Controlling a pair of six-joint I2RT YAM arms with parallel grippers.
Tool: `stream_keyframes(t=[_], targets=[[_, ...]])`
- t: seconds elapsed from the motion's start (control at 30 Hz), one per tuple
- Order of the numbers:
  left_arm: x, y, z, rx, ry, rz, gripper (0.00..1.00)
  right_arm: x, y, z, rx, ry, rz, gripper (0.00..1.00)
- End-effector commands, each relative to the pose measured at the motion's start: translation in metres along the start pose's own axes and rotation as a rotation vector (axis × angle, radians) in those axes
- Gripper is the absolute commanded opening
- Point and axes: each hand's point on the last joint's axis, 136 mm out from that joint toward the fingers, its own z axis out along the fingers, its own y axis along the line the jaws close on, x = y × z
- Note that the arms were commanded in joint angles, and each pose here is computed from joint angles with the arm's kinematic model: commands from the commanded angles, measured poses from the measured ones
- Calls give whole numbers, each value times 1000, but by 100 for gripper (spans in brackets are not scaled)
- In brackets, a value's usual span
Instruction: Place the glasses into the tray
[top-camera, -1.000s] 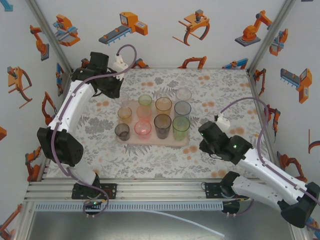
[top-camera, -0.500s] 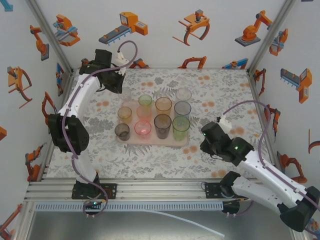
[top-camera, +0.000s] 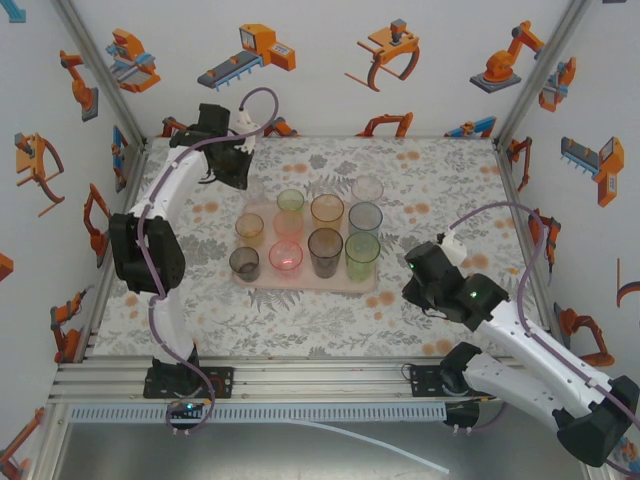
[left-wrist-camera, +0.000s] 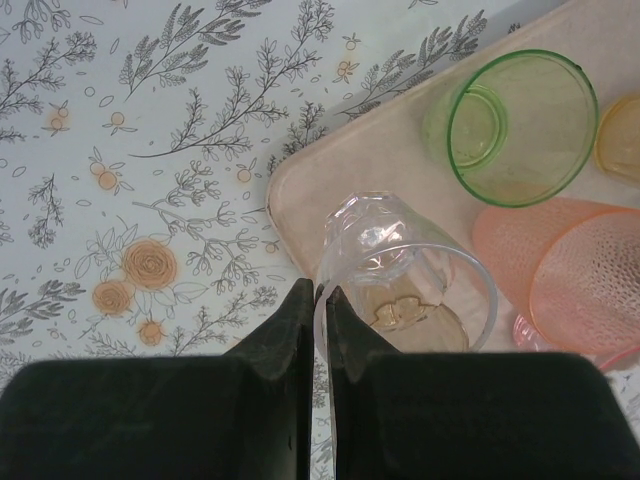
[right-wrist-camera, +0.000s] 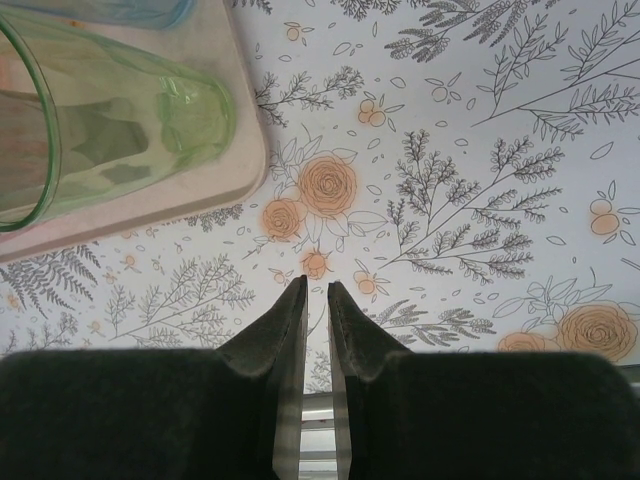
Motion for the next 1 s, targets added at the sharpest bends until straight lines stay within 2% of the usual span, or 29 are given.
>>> stream_keyframes(t=[0.0,0.97], targets=[[-4,6,9,5,-13,-19,11,2,-4,4,16,8,-3,19],[35,9,65,53,96,-52,13,2,-2,15,21,39,0,19]])
